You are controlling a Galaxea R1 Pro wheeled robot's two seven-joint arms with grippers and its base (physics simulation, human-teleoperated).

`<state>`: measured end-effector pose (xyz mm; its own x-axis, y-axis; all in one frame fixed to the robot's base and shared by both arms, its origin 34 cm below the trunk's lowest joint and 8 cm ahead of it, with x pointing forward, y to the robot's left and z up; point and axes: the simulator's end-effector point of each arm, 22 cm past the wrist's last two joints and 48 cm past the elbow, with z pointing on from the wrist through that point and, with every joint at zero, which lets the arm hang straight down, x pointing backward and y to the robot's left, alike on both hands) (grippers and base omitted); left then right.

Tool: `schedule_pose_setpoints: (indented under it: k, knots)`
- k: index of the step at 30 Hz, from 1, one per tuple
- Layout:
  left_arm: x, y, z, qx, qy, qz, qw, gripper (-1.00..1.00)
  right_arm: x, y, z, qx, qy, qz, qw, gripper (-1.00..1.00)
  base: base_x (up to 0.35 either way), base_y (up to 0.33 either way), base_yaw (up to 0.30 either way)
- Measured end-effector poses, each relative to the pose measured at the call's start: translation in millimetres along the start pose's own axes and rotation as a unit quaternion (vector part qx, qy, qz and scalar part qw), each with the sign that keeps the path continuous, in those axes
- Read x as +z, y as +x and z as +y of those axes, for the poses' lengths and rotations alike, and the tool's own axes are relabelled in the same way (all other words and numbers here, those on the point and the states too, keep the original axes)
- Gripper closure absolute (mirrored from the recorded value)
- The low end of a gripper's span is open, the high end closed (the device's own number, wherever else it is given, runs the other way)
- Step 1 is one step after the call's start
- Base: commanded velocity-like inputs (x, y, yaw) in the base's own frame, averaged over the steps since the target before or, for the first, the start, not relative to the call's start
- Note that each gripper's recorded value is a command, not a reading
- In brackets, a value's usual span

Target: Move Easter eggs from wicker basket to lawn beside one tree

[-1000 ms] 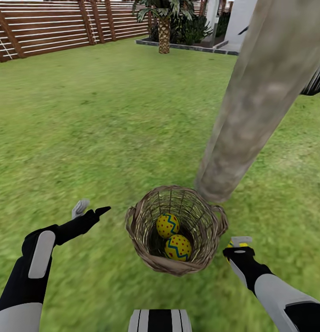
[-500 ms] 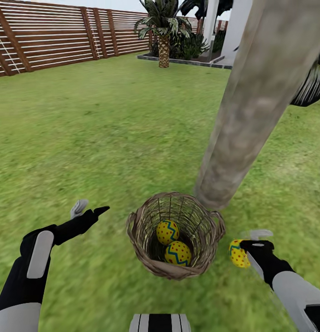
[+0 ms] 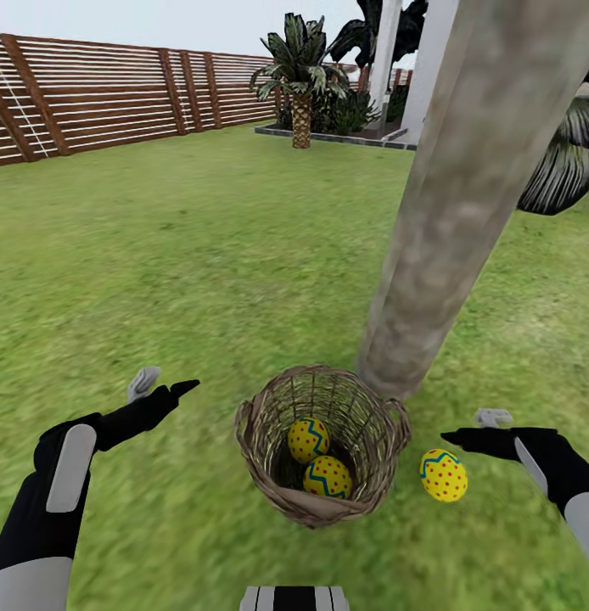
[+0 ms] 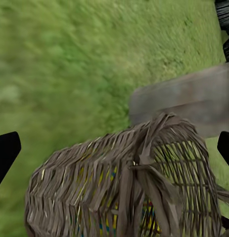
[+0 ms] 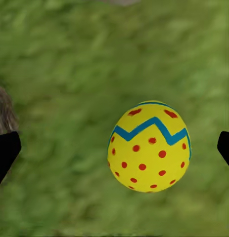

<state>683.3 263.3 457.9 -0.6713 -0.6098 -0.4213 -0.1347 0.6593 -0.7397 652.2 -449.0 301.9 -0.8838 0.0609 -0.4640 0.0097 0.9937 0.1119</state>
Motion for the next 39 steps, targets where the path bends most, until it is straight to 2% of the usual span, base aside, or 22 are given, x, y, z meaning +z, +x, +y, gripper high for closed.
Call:
schedule_pose_setpoints:
  k: [2, 3, 4, 7, 10, 14, 18, 20, 33, 39]
  knots:
    - [-3.4, -4, -3, 0.003, 0.001, -0.003, 1.0000, -1.00, -11.5, -3, 7, 0.002, -0.041, 0.001, 0.9991, -1.00, 0.000, 0.000, 0.000]
    - [-5.0, -5, -4, 0.004, 0.002, -0.005, 1.0000, -1.00, -20.9, -5, 12, 0.005, -0.074, 0.003, 0.9972, -1.00, 0.000, 0.000, 0.000]
    - [-6.3, -7, -6, 0.005, 0.003, -0.006, 1.0000, -1.00, -25.1, -6, 14, 0.006, -0.085, 0.003, 0.9964, -1.00, 0.000, 0.000, 0.000]
    - [-10.2, -10, -11, 0.008, 0.006, -0.010, 0.9999, -1.00, -47.2, -10, 27, 0.013, -0.149, 0.004, 0.9888, -1.00, 0.000, 0.000, 0.000]
    - [-14.0, -14, -17, 0.011, 0.010, -0.014, 0.9998, -1.00, -66.1, -15, 29, 0.014, -0.181, -0.001, 0.9834, -1.00, 0.000, 0.000, 0.000]
    - [-19.2, -18, -25, 0.015, 0.015, -0.020, 0.9996, -1.00, -89.3, -28, 21, 0.021, -0.200, -0.020, 0.9794, -1.00, 0.000, 0.000, 0.000]
    - [-24.4, -23, -32, 0.018, 0.020, -0.025, 0.9993, -1.00, -110.4, -48, 17, 0.043, -0.220, -0.058, 0.9728, -1.00, 0.000, 0.000, 0.000]
    - [-27.1, -25, -35, 0.020, 0.022, -0.027, 0.9992, -1.00, -129.5, -57, 30, 0.051, -0.267, -0.078, 0.9591, -1.00, 0.000, 0.000, 0.000]
    - [-50.1, -43, -52, 0.037, 0.028, -0.043, 0.9980, -1.00, -188.4, -72, 46, 0.039, -0.347, -0.108, 0.9306, -1.00, -0.106, 0.000, 0.000]
    - [-58.2, -48, -63, 0.041, 0.036, -0.051, 0.9972, -1.00, -219.0, -76, 70, 0.046, -0.409, -0.105, 0.9054, -1.00, -0.002, 0.000, 0.000]
